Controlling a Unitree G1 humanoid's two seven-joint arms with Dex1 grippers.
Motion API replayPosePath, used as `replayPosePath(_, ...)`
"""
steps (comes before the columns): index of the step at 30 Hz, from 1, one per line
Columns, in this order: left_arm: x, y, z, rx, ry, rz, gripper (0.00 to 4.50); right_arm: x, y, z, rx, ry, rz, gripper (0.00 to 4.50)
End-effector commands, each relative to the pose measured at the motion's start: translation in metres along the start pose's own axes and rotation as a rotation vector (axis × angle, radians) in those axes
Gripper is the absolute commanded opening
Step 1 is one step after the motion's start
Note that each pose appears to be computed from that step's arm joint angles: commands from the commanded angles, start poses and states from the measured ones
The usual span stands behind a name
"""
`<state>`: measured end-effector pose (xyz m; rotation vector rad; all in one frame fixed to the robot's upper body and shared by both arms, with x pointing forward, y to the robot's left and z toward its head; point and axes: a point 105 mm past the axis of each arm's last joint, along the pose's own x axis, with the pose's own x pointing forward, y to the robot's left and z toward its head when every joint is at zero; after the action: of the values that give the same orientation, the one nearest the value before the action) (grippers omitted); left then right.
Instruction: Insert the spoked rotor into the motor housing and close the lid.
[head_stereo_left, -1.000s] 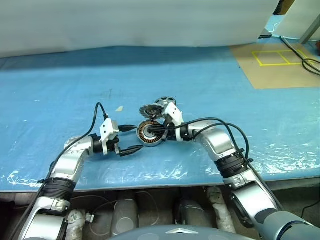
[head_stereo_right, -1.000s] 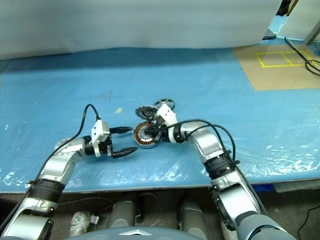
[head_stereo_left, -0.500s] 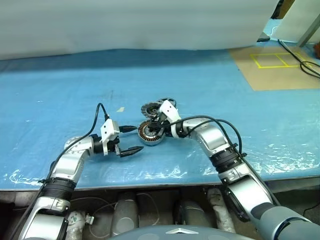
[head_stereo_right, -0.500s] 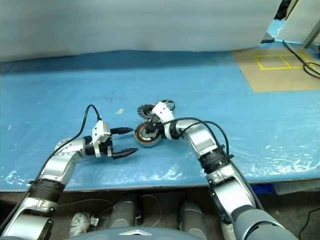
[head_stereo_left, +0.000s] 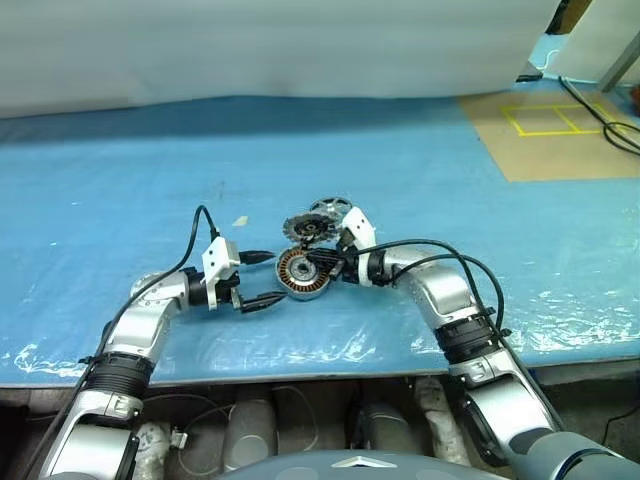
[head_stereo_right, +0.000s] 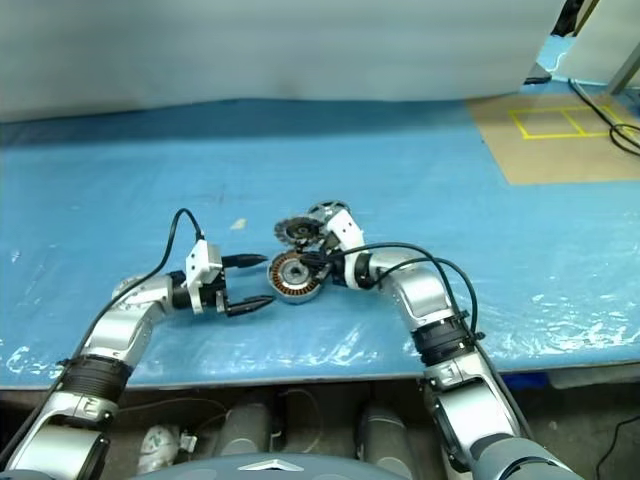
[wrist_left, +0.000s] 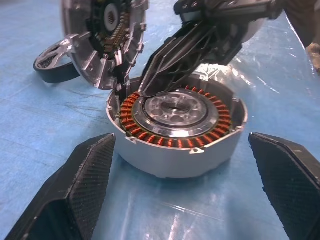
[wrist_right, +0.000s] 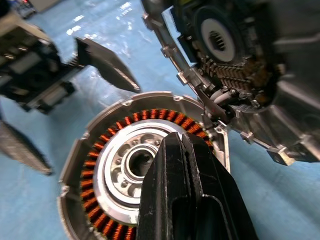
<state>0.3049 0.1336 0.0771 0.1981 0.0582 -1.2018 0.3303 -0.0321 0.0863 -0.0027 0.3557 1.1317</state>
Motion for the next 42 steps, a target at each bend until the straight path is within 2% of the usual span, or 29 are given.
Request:
replayPosePath(1,-0.001,0.002,0.007,0.037,-0.015,-0.001,4.5,-0.006,0.009,0.016,-0.048,-0.049,0.049,0.03)
replayPosePath(7,-0.001,0.001,0.006,0.035,-0.015,-0.005,4.5,-0.004,0.018,0.024,-0.071,-0.069,0.107,0.03)
replayPosePath(12,-0.001,0.001,0.006,0.035,-0.013,-0.004,4.5,0.01,0.016,0.008,-0.11,0.048,0.118,0.03)
replayPosePath(22,-0.004,-0.001,0.005,0.034,-0.012,0.007,4.5,0.023,0.012,-0.015,-0.159,0.151,0.105,0.03)
replayPosePath(28,-0.006,-0.001,0.004,0.031,-0.007,0.014,4.5,0.022,0.006,-0.03,-0.3,0.246,0.082,0.03)
replayPosePath(32,-0.005,-0.001,0.004,0.031,-0.01,0.014,4.5,0.019,0.0,-0.054,-0.415,0.353,0.066,0.03)
replayPosePath(34,-0.004,0.0,0.004,0.031,-0.01,0.014,4.5,0.012,-0.004,-0.075,-0.578,0.444,0.076,0.03)
replayPosePath(35,-0.005,0.0,0.004,0.031,-0.01,0.014,4.5,0.011,-0.002,-0.082,-0.583,0.459,0.095,0.03)
replayPosePath(37,-0.005,0.0,0.004,0.033,-0.006,0.012,4.5,0.012,0.001,-0.084,-0.457,0.42,0.093,0.03)
replayPosePath(40,-0.005,0.001,0.004,0.034,-0.007,0.014,4.5,0.009,-0.011,-0.089,-0.382,0.423,0.036,0.03)
replayPosePath(42,-0.005,0.001,0.004,0.034,-0.009,0.014,4.5,0.009,-0.015,-0.081,-0.258,0.36,0.004,0.03)
